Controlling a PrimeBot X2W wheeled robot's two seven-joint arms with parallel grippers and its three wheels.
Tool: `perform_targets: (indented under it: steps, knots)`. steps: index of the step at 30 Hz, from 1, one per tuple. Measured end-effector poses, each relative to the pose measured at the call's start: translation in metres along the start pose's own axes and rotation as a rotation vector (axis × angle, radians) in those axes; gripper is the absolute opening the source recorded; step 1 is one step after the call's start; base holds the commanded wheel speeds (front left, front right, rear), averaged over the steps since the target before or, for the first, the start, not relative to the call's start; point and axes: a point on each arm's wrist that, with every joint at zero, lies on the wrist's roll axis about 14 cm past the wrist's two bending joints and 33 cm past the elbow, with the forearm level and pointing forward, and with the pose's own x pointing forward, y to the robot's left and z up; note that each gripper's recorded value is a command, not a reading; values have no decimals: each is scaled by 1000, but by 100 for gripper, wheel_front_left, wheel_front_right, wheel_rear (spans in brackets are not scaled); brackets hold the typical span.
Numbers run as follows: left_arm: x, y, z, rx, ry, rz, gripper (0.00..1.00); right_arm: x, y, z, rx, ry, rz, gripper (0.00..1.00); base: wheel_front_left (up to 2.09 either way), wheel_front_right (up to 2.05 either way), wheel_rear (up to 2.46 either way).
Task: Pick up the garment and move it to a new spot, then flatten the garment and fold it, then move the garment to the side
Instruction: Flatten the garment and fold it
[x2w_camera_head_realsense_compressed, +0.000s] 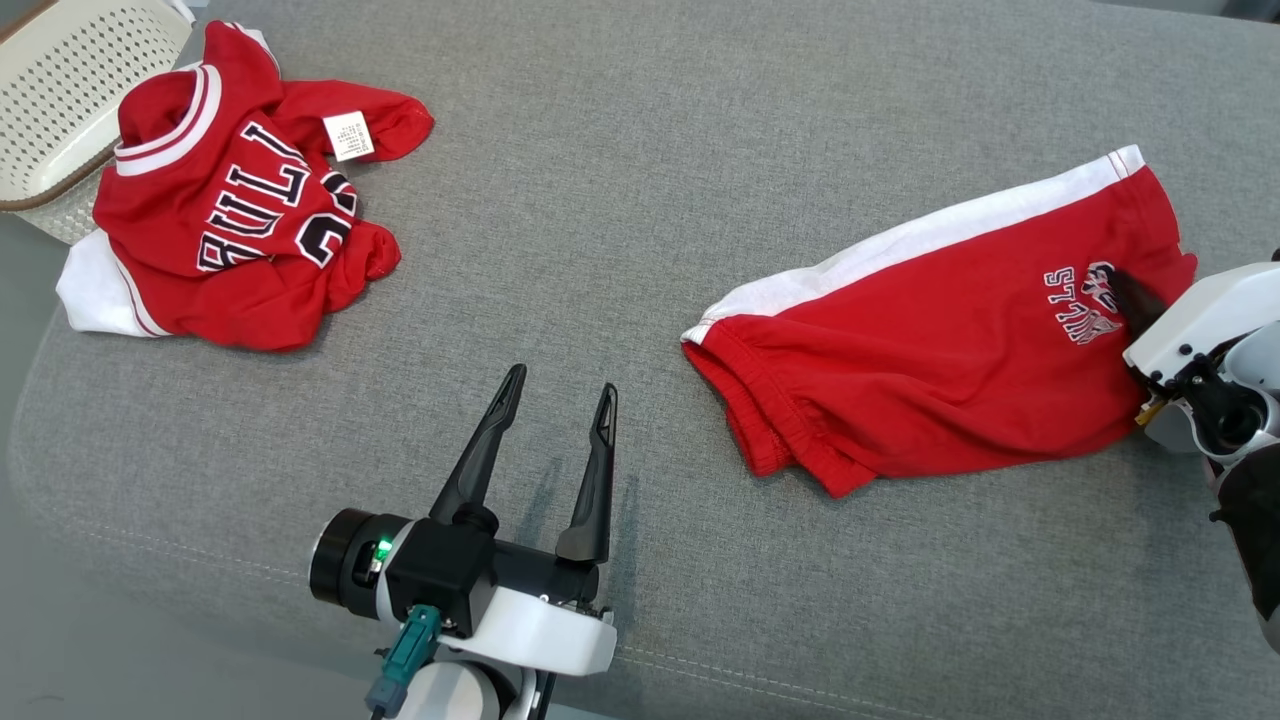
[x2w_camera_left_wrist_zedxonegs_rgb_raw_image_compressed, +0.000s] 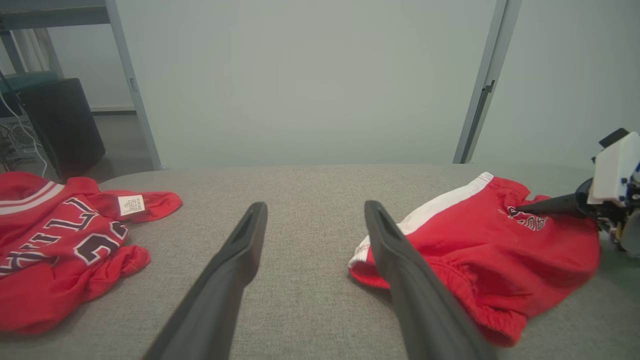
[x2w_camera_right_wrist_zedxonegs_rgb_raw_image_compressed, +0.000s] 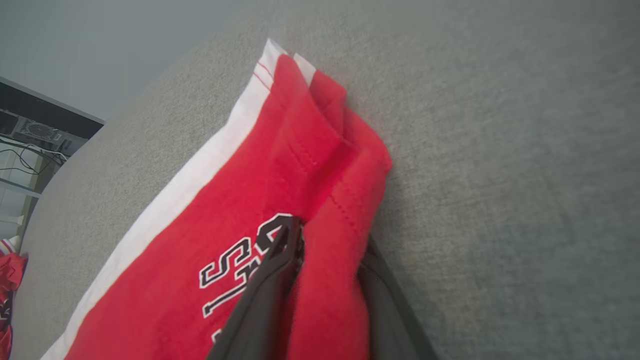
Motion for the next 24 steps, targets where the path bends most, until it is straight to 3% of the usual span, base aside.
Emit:
perform_targets:
  steps: [12,24]
  knots:
    - [8,-12,1,-25,-7,-29,100,-20,-11,0,19,-108,9,0,0,0,0]
    - [14,-46,10,-55,-39,-129,100,-82,-57,-4,11,-339,-77,0,0,0,0]
